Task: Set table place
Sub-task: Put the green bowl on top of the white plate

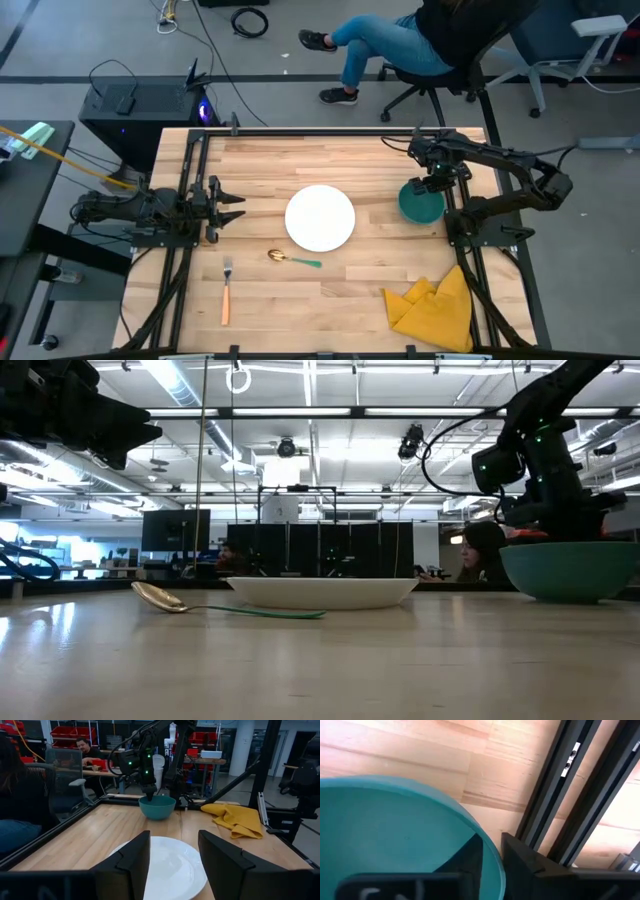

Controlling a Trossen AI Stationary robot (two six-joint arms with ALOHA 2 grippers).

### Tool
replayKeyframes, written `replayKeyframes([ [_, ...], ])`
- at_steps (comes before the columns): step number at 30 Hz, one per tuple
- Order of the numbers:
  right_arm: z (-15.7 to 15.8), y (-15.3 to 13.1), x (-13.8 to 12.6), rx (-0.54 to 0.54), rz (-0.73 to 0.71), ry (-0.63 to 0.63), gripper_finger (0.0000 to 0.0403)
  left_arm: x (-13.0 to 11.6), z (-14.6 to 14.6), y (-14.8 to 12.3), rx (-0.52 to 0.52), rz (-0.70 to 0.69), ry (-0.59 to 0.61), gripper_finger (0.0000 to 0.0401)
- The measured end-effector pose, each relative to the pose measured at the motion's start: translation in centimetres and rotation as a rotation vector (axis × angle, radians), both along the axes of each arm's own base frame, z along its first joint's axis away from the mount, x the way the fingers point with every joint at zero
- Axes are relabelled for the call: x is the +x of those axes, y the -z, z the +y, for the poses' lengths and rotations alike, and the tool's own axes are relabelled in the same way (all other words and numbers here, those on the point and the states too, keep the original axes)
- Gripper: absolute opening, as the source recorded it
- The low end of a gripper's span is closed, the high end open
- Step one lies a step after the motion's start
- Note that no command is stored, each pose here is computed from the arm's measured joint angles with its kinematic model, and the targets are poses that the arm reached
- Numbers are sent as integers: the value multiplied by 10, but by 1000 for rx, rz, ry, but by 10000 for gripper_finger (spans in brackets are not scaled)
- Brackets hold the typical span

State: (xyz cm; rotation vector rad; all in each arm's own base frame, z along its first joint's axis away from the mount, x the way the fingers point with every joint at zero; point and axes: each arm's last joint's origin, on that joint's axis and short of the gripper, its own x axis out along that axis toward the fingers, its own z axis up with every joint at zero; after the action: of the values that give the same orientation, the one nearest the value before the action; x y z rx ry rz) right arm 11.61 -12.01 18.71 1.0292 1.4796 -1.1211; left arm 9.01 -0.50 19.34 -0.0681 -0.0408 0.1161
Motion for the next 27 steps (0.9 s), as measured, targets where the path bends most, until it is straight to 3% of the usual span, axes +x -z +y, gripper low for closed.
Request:
replayKeyframes([
  [5, -1, -1, 2, -6, -25, -42, 14, 0, 0, 0, 0, 0, 0, 178],
  [10, -2, -4, 2, -17, -42, -81, 14, 0, 0, 0, 0, 0, 0, 175],
  [15, -4, -23, 6, -102, -108, -108, 7, 0, 0, 0, 0, 0, 0, 175],
  [21, -2, -69, 22, -232, -251, -179, 5, 0, 0, 0, 0, 0, 1, 178],
  [27, 2, -138, 48, -402, -479, -274, 5, 0, 0, 0, 0, 0, 0, 174],
])
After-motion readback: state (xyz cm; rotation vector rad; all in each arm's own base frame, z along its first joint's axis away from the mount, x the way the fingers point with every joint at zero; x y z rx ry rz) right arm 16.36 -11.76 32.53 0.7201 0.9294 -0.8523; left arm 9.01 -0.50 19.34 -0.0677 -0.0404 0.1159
